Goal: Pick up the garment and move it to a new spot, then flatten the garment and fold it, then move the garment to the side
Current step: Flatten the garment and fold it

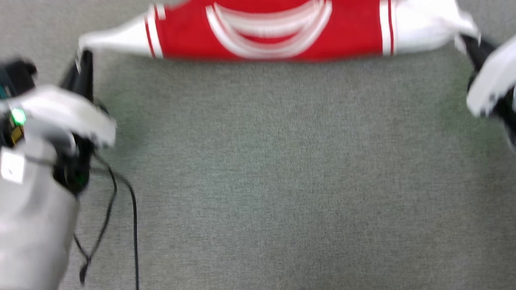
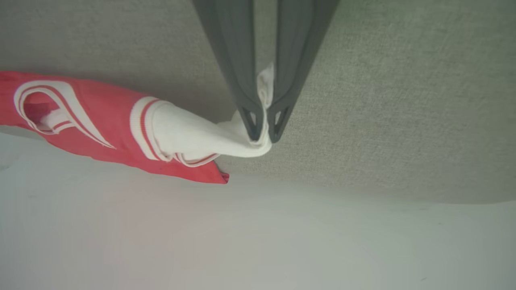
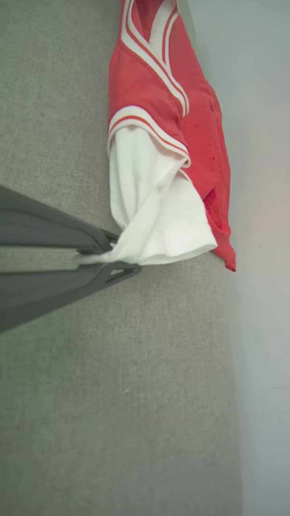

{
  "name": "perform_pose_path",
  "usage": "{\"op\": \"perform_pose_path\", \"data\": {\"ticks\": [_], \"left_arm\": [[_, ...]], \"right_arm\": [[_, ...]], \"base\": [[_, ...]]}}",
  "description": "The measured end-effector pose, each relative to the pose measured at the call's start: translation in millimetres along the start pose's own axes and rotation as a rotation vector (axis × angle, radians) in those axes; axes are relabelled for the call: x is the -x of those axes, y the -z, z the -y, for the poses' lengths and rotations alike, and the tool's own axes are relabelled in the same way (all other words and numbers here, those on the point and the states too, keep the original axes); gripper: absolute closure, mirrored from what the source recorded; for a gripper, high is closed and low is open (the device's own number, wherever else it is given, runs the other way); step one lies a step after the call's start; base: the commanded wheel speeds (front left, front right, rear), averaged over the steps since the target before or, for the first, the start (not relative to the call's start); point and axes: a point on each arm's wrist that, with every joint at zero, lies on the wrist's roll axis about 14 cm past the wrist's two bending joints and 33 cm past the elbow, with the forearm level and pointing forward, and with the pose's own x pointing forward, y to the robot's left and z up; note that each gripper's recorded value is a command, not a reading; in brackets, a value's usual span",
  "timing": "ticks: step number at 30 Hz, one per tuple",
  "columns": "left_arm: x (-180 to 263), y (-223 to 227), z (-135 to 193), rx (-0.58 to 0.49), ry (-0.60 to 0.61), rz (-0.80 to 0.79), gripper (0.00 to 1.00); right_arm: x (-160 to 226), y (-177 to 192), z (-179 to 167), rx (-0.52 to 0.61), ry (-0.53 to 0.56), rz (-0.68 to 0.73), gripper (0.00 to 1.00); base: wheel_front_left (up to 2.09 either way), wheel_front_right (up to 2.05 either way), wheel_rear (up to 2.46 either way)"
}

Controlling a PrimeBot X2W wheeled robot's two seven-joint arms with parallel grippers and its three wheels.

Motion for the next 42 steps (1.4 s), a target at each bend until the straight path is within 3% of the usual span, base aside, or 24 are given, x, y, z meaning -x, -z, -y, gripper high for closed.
{"op": "perform_pose_path", "data": {"ticks": [18,27,33,35,36,40,42], "left_arm": [[177,57,-9,0.052,-0.097,-0.101,1.0],[256,90,0,0.11,-0.153,-0.202,1.0],[278,93,9,0.15,-0.159,-0.214,1.0],[278,88,10,0.151,-0.156,-0.201,1.0],[277,86,12,0.15,-0.15,-0.196,1.0],[274,80,17,0.136,-0.122,-0.188,1.0],[270,77,21,0.125,-0.106,-0.184,1.0]], "right_arm": [[169,107,9,-0.117,0.068,-0.161,1.0],[233,157,11,-0.168,0.115,-0.267,1.0],[256,179,8,-0.112,0.122,-0.337,0.99],[255,178,4,-0.115,0.107,-0.33,0.51],[254,177,0,-0.125,0.095,-0.322,0.0],[243,160,-7,-0.123,0.073,-0.233,0.0],[230,134,-6,-0.108,0.073,-0.122,0.0]], "base": [[0.0,0.0,0.0],[0.0,0.0,0.0],[0.0,0.0,0.0],[0.0,0.0,0.0],[0.0,0.0,0.0],[0.0,0.0,0.0],[0.0,0.0,0.0]]}}
